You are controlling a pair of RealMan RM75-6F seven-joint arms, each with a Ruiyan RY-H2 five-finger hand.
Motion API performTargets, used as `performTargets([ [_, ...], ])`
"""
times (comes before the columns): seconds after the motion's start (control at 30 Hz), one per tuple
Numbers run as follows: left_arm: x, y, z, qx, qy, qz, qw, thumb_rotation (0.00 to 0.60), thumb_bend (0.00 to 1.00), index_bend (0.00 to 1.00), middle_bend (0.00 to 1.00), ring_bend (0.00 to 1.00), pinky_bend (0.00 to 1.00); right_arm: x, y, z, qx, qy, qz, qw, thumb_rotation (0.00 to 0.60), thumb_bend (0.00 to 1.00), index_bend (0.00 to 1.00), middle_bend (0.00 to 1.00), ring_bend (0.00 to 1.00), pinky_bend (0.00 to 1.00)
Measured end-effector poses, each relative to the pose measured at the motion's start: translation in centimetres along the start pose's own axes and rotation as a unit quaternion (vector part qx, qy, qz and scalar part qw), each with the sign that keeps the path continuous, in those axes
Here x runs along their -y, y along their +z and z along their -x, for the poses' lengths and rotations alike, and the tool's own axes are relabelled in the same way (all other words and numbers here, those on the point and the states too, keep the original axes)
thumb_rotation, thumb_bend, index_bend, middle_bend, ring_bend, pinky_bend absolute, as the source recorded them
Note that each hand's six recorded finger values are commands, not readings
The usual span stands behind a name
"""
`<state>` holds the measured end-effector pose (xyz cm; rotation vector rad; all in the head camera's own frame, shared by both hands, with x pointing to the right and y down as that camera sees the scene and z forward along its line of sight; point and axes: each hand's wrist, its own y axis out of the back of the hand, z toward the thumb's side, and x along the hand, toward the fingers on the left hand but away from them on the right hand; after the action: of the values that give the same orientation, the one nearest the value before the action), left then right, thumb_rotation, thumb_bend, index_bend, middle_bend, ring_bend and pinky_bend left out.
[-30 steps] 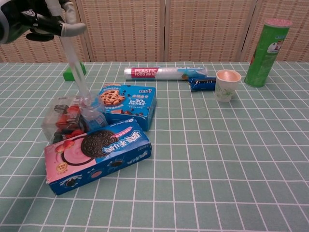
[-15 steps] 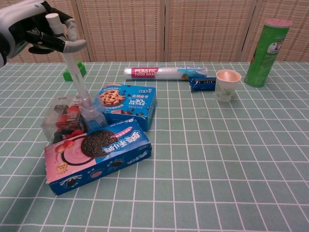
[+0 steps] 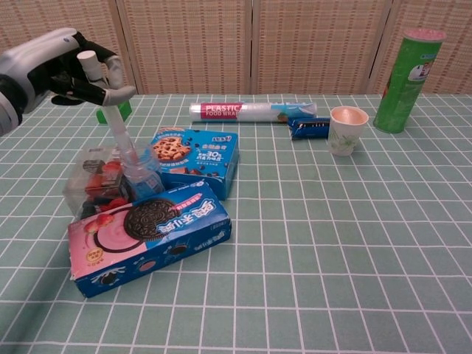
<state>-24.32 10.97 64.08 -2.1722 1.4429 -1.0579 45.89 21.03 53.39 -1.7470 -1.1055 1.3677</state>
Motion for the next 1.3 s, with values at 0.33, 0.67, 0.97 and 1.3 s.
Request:
performTargets([
  [0.33,1.2,-0.9,0.1,-0.006,-0.002,-0.002,1.0000,0.600,0.36,0.67,1.00,1.00,1.00,0.0,-0.1,0.1,0.003,0.002,0.000,1.0000,0.600,0.28,0.33,0.46,0.36,0.51],
  [0.67,2.0,-2.2,0.2,-0.009,0.002,-0.011,0.9999,0.600,0.35,0.55,1.00,1.00,1.00,-0.1,-0.2,0.0,0.005,0.001,0.002,1.0000,0.600,0.28,0.33,0.46,0.36,0.51],
  [0.97,2.4,-3.0,0.6,-0.019,-0.014,-0.016,0.9996,0.600,0.19,0.42,1.00,1.00,1.00,0.0,-0.2,0.1,0.005,0.002,0.000,1.0000,0.600,0.28,0.33,0.46,0.36,0.51],
  [1.3,1.8,-3.6,1.1,-0.034,-0.052,-0.034,0.9975,0.600,0.00,0.28,1.00,1.00,1.00,0.1,-0.2,0.2,0.006,0.004,-0.002,1.0000,0.600,0.28,0.33,0.46,0.36,0.51],
])
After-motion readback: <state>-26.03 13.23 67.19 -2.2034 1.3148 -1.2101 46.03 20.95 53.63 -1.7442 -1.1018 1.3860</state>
